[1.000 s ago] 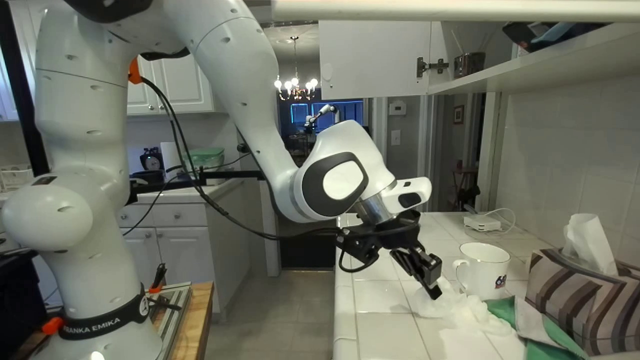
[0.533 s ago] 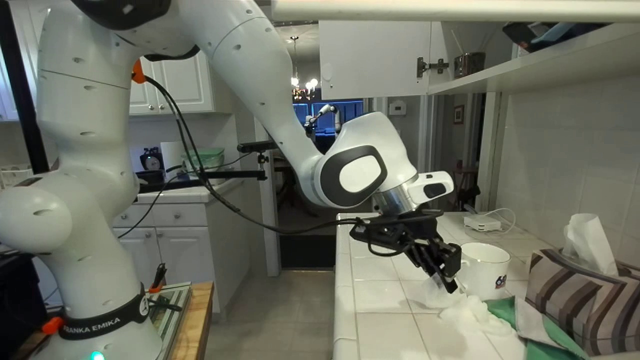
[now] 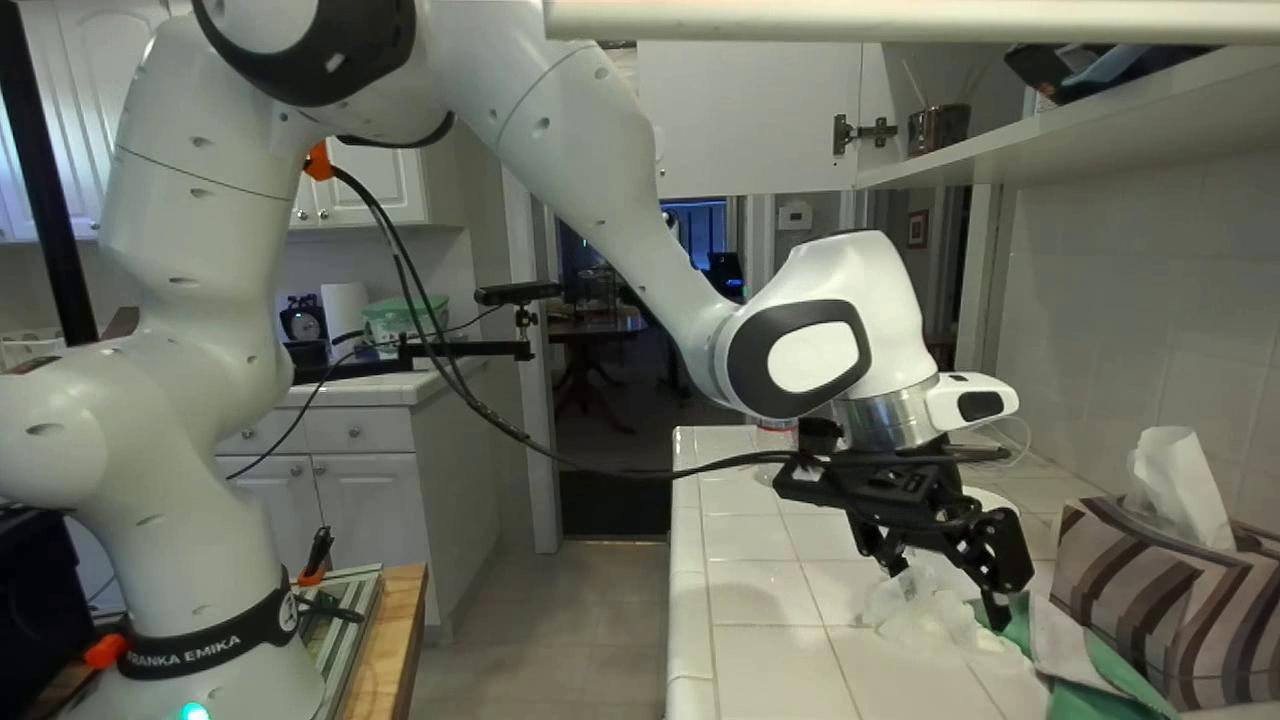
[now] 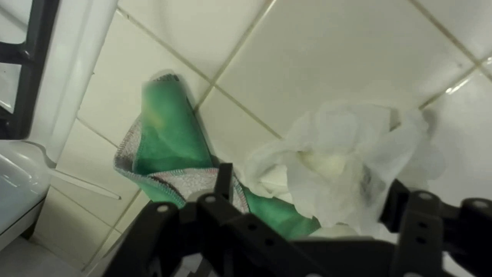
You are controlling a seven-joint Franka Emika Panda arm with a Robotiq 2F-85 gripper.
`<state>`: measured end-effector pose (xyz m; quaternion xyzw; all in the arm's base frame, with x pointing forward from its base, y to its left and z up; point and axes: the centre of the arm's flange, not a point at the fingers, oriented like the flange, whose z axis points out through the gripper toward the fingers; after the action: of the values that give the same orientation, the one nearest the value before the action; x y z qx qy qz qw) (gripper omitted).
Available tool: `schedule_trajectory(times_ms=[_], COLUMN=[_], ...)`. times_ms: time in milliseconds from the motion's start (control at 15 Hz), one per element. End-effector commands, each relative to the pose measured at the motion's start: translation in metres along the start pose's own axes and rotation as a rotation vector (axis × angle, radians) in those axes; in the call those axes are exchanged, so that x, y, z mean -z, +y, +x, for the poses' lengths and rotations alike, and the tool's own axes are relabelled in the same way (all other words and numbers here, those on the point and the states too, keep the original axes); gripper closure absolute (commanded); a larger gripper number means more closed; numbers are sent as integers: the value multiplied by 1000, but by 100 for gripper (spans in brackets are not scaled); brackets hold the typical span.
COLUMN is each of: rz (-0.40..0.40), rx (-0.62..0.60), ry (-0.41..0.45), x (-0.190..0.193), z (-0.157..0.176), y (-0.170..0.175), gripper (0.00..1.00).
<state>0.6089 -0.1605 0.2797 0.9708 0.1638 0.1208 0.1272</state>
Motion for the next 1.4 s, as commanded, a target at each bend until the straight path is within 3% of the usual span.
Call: schedule_trajectory(times_ms=[0,67,200,733,867,1333], rz=[36,42,61,109,145,256], rx=[34,43,49,94,112,155], ry=[-63,-75,-86,-65,-55,0], x=[-18,-21,-27,-30,-30,-3], z=[9,7,5,14,15,2], y=[3,0,-8,-18,-23,-65], gripper=[7,26,36,95,100,99])
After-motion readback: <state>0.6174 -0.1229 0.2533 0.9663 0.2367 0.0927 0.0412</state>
